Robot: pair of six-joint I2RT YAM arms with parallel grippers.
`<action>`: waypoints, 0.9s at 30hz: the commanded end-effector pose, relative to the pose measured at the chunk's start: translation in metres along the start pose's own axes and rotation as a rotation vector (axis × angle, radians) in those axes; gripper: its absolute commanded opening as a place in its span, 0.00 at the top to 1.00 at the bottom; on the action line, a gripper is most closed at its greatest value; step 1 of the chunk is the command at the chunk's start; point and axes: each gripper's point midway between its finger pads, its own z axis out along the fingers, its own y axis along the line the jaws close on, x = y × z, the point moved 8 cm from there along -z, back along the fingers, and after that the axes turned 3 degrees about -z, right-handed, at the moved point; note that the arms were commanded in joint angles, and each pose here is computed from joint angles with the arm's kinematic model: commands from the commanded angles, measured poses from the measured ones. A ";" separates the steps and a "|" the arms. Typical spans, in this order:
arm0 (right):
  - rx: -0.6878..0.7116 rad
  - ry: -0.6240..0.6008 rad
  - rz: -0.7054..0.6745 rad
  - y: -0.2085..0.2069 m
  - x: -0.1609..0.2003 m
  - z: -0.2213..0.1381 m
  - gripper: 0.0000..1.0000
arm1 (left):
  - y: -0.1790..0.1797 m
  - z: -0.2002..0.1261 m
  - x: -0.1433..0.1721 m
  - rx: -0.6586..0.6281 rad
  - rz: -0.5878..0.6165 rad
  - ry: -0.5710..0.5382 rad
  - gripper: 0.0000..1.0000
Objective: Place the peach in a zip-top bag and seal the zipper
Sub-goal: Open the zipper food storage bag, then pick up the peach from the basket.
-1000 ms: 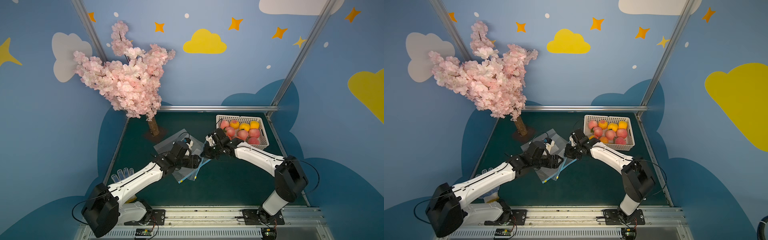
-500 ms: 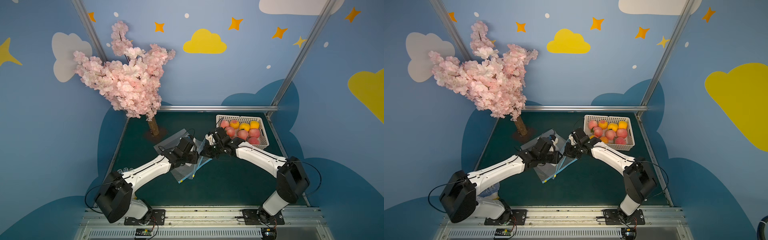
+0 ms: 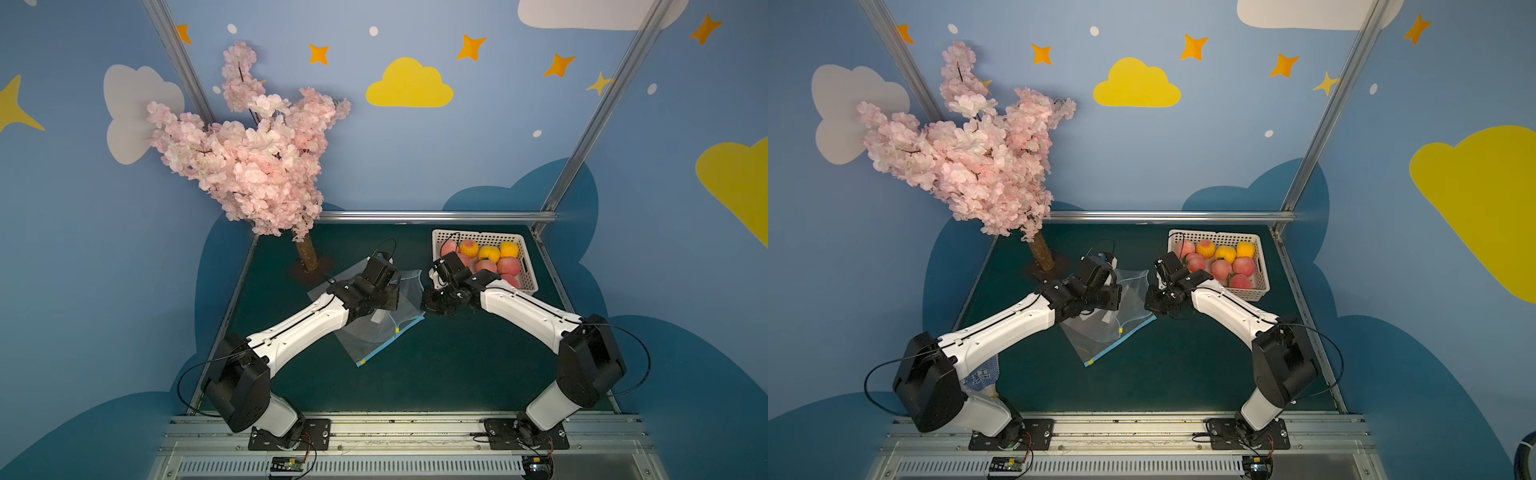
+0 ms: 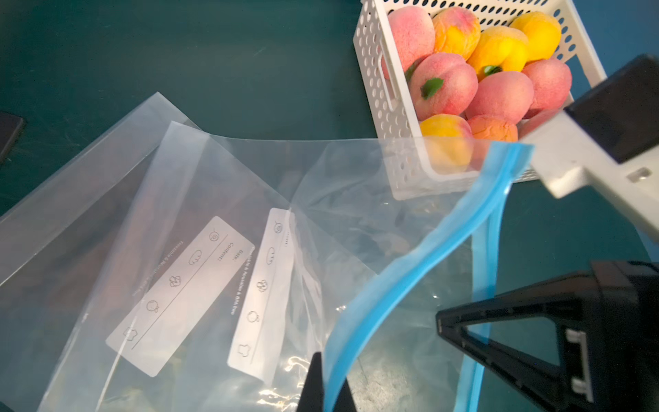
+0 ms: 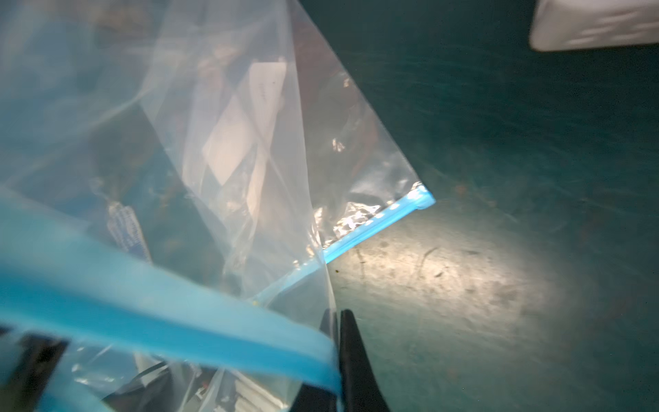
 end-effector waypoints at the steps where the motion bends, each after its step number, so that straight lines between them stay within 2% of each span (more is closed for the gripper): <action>1: 0.026 -0.013 -0.042 -0.004 -0.007 -0.012 0.96 | 0.001 0.010 -0.002 -0.048 -0.008 0.040 0.97; 6: -0.179 -0.078 -0.104 0.007 -0.029 -0.042 0.62 | -0.006 0.038 -0.012 -0.063 -0.018 0.090 0.97; 8: -0.207 -0.123 -0.114 0.001 -0.034 -0.058 0.53 | -0.005 0.048 -0.017 -0.077 -0.038 0.103 0.97; 10: -0.190 -0.177 -0.121 -0.011 -0.036 -0.074 0.47 | -0.005 0.055 -0.021 -0.084 -0.049 0.109 0.97; 12: -0.112 -0.262 -0.042 -0.034 -0.040 -0.084 0.44 | -0.007 0.062 -0.025 -0.072 -0.058 0.119 0.97; 13: -0.087 -0.311 -0.062 -0.042 -0.043 -0.088 0.43 | -0.007 0.064 -0.026 -0.065 -0.062 0.124 0.97; 15: -0.038 -0.394 -0.076 -0.060 -0.050 -0.093 0.30 | -0.010 0.069 -0.028 -0.045 -0.072 0.135 0.97; 21: 0.210 -0.302 -0.023 -0.106 -0.090 -0.075 0.26 | -0.018 0.080 -0.029 0.030 -0.100 0.163 0.97; 27: 0.262 -0.240 -0.002 -0.129 -0.149 -0.041 0.20 | -0.023 0.092 -0.026 0.082 -0.130 0.184 0.97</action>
